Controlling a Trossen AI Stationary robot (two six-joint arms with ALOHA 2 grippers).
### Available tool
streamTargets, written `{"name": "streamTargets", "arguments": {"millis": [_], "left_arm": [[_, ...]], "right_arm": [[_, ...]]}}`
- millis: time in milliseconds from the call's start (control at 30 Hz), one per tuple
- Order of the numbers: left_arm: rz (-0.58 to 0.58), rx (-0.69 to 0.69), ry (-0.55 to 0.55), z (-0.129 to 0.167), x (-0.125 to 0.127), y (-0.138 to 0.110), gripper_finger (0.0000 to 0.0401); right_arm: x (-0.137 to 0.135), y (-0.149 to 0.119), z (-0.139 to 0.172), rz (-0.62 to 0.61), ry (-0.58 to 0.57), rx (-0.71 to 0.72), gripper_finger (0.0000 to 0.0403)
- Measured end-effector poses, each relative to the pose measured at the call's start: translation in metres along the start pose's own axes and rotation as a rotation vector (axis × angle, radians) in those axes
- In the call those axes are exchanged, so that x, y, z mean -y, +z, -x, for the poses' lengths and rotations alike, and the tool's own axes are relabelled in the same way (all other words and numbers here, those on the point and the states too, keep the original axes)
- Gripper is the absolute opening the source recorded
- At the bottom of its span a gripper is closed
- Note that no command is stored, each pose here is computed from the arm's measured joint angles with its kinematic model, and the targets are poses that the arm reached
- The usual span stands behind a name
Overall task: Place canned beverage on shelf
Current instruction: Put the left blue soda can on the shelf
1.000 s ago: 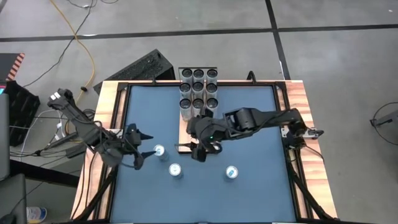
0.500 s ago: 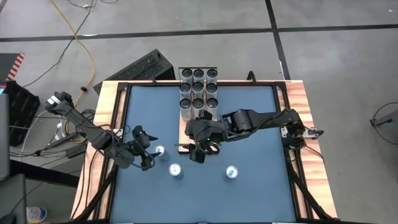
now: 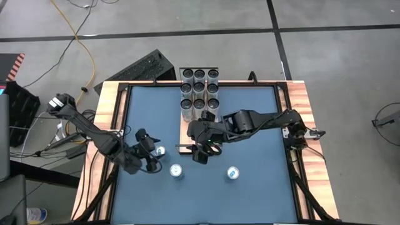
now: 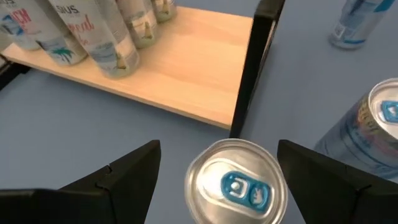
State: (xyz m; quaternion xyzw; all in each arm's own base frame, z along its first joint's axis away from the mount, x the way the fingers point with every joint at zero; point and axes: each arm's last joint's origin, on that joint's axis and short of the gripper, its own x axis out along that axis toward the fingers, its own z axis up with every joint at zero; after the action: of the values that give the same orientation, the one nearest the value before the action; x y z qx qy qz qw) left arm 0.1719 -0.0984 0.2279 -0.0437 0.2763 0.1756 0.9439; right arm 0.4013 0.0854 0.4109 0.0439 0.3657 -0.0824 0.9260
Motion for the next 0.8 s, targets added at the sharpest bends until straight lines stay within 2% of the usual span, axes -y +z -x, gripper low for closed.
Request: {"name": "streamTargets", "arguments": {"millis": [133, 333, 433, 600, 800], "left_arm": [[-0.025, -0.048, 0.026, -0.01, 0.006, -0.008, 0.0309], [0.011, -0.073, 0.035, -0.013, 0.008, -0.012, 0.0307], [0.015, -0.11, 0.015, -0.013, 0.007, -0.013, 0.0286], [0.054, -0.14, 0.001, -0.015, 0.006, -0.013, 0.0215], [0.013, -0.103, -0.012, -0.008, -0.001, 0.001, 0.0214]], "right_arm": [[0.0, 0.0, 0.0, 0.001, -0.001, -0.002, 0.0311], [0.0, 0.0, 0.0, 0.0, 0.0, -0.001, 0.0311], [0.0, 0.0, 0.0, 0.001, -0.001, -0.002, 0.0311], [-0.002, 0.0, 0.001, -0.007, 0.005, 0.009, 0.0311], [0.002, 0.002, 0.022, 0.011, 0.017, 0.038, 0.0311]]}}
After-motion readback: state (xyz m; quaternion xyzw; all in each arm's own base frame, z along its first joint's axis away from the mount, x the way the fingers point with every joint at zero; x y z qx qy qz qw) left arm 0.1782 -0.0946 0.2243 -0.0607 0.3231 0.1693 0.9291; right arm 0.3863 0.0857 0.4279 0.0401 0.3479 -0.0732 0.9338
